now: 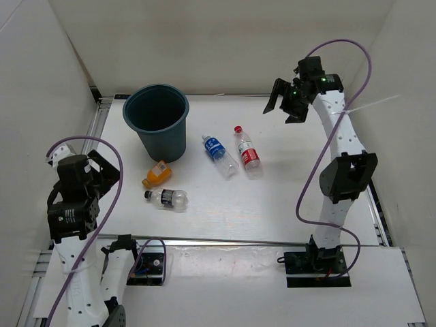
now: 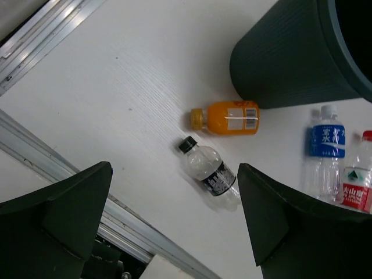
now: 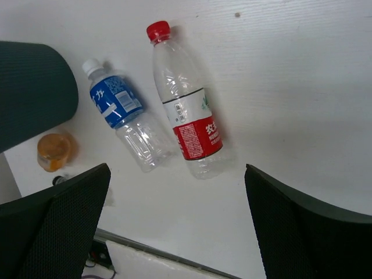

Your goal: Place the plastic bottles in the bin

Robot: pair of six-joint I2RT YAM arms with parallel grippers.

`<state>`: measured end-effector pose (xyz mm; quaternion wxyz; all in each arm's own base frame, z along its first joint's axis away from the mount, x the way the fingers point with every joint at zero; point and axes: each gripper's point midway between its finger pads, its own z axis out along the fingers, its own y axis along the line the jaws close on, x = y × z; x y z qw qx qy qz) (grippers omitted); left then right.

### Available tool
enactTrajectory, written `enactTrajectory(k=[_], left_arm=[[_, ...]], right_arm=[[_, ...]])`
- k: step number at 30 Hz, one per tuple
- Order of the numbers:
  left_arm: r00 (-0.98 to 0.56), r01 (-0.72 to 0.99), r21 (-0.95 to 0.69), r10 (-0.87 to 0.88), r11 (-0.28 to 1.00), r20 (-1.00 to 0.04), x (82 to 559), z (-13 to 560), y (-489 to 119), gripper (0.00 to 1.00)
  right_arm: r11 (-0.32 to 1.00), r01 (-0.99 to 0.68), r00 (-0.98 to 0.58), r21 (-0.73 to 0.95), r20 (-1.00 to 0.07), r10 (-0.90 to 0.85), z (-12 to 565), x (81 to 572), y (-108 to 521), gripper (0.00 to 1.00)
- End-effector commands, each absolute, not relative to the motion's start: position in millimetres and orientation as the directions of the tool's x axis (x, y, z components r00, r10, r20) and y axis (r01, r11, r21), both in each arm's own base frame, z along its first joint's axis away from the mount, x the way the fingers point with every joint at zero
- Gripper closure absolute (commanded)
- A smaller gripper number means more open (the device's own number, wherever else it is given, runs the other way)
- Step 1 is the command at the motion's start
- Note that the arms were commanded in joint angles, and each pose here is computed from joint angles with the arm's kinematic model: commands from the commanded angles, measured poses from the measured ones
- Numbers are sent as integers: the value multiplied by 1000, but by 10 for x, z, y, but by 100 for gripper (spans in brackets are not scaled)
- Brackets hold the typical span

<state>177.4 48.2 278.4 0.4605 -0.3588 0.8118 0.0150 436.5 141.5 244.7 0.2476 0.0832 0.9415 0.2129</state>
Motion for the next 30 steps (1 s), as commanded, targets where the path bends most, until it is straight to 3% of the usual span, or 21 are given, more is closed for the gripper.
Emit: enactTrajectory(k=[1,2,8,17,30], left_arm=[[-407,-485,-299,-514,822,-755,1726,2776,296,0],[-389,-485,-314,-522,817,-759,1683,2847,285,0],[-353,-506,-313,-524,804,-775,1538,2869,322,0],[-392,-474,-322,-524,820,-757,1552,2793,240,0],[-449,-490,-301,-533,818,-718,1625,2666,235,0]], right_arm=[[935,-16,-852,355,-495,173,2362,4483,1471,0],[907,-57,-865,416,-474,163,2393,4466,1610,0],[902,-129,-932,412,-360,31,1817,4370,1990,0],[888,-194,-934,417,-356,-36,1479,4574,2315,0],[955,-121,-977,272,-200,-66,568,4467,2317,0]])
